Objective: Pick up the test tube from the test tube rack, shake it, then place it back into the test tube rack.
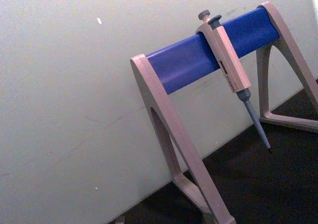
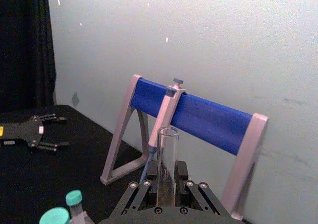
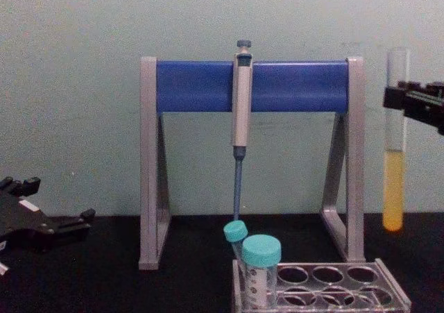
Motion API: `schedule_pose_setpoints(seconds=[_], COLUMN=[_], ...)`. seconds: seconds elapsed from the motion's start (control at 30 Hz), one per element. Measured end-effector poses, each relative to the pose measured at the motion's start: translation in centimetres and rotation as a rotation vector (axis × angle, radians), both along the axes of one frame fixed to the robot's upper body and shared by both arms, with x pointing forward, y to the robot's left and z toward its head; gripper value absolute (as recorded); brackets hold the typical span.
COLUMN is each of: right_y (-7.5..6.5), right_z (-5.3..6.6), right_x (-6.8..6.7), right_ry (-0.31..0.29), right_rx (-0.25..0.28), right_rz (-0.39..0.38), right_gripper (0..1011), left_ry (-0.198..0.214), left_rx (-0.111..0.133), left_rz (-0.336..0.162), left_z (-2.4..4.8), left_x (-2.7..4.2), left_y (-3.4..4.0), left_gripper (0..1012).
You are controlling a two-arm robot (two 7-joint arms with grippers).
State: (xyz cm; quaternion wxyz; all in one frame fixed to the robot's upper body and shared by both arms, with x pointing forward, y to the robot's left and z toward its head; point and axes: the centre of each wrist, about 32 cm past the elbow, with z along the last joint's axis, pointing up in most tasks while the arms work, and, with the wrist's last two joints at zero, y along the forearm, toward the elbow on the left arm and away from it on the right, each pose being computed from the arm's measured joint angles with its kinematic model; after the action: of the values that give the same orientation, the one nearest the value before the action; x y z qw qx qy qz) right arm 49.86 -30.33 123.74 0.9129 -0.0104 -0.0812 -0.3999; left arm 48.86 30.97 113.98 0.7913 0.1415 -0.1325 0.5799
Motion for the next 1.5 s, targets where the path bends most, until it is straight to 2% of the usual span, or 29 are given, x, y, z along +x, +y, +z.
schedule_pose_setpoints(seconds=[0.23, 0.33, 0.53, 0.73, 0.93, 1.1, 1.3, 1.5], right_y=[1.0, 1.4, 2.1, 2.3, 1.9, 1.2, 0.1, -0.8], right_z=[0.3, 0.3, 0.4, 0.3, -0.1, -0.4, -0.6, -0.4], right_x=[1.4, 1.6, 1.1, 0.3, -1.2, -2.2, -3.0, -3.0], right_ry=[-0.007, -0.007, 0.002, 0.009, 0.021, 0.03, 0.037, 0.024], right_rx=[0.019, 0.033, 0.073, 0.089, 0.099, 0.099, 0.092, 0.091], right_rz=[0.046, 0.067, 0.13, 0.178, 0.225, 0.228, 0.2, 0.156], right_gripper=[237, 237, 237, 237, 237, 237, 237, 237], left_ry=[0.0, 0.0, 0.0, 0.0, 0.0, 0.0, 0.0, 0.0], left_rx=[0.0, 0.0, 0.0, 0.0, 0.0, 0.0, 0.0, 0.0], left_rz=[0.0, 0.0, 0.0, 0.0, 0.0, 0.0, 0.0, 0.0], left_z=[0.0, 0.0, 0.0, 0.0, 0.0, 0.0, 0.0, 0.0], left_x=[0.0, 0.0, 0.0, 0.0, 0.0, 0.0, 0.0, 0.0], left_y=[0.0, 0.0, 0.0, 0.0, 0.0, 0.0, 0.0, 0.0], left_gripper=[1001, 1001, 1001, 1001, 1001, 1001, 1001, 1001])
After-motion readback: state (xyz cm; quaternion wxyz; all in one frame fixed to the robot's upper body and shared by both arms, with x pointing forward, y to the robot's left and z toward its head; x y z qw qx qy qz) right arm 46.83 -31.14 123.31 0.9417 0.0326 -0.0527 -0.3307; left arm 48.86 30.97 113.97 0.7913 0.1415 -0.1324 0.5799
